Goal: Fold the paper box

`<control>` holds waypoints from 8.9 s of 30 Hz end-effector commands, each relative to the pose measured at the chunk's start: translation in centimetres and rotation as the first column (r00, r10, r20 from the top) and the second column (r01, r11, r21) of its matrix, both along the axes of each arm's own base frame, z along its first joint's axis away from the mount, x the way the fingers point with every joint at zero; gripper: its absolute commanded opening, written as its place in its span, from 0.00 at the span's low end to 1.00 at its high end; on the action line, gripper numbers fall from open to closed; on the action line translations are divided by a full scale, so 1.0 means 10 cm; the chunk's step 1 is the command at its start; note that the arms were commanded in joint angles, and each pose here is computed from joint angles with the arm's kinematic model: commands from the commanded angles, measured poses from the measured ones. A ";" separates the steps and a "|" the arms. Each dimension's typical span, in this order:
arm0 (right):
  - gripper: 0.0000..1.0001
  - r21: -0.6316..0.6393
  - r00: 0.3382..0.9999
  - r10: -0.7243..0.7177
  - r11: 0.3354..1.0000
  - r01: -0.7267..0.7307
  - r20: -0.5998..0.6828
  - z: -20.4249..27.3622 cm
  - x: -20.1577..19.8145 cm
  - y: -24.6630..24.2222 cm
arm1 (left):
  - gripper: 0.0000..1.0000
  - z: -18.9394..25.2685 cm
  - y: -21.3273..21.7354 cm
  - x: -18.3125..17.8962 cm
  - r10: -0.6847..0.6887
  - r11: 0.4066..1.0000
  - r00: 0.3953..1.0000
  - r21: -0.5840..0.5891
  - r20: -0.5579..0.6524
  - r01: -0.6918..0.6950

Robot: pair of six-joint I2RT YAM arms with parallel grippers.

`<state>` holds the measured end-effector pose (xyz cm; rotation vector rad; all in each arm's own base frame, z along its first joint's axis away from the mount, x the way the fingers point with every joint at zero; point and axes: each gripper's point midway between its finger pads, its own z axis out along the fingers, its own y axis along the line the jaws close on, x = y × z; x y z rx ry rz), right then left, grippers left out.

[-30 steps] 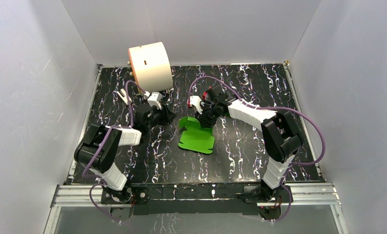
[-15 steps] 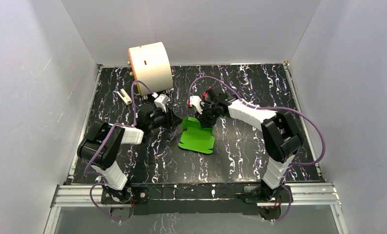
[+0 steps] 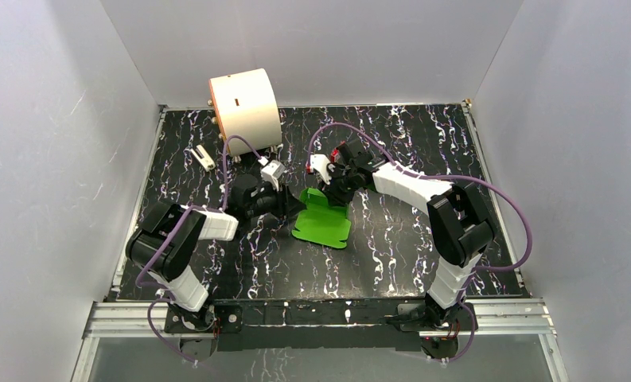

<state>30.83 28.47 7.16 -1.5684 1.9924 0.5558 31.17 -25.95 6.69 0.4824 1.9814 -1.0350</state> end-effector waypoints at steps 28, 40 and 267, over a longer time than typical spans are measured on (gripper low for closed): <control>0.72 0.067 0.874 -0.156 0.988 0.141 0.459 0.63 0.05 -0.01 | 0.08 0.07 0.01 0.22 0.153 0.982 0.980 0.093 0.131 -0.166; 0.67 0.089 0.756 -0.232 0.970 0.226 0.612 0.66 -0.25 -0.22 | 0.07 0.08 0.01 0.20 0.146 0.983 0.981 0.097 0.125 -0.158; 0.33 0.392 0.748 -0.497 0.643 0.658 -0.439 0.14 0.20 0.37 | 0.07 0.05 -0.33 0.81 0.363 0.875 0.753 0.078 0.549 -0.478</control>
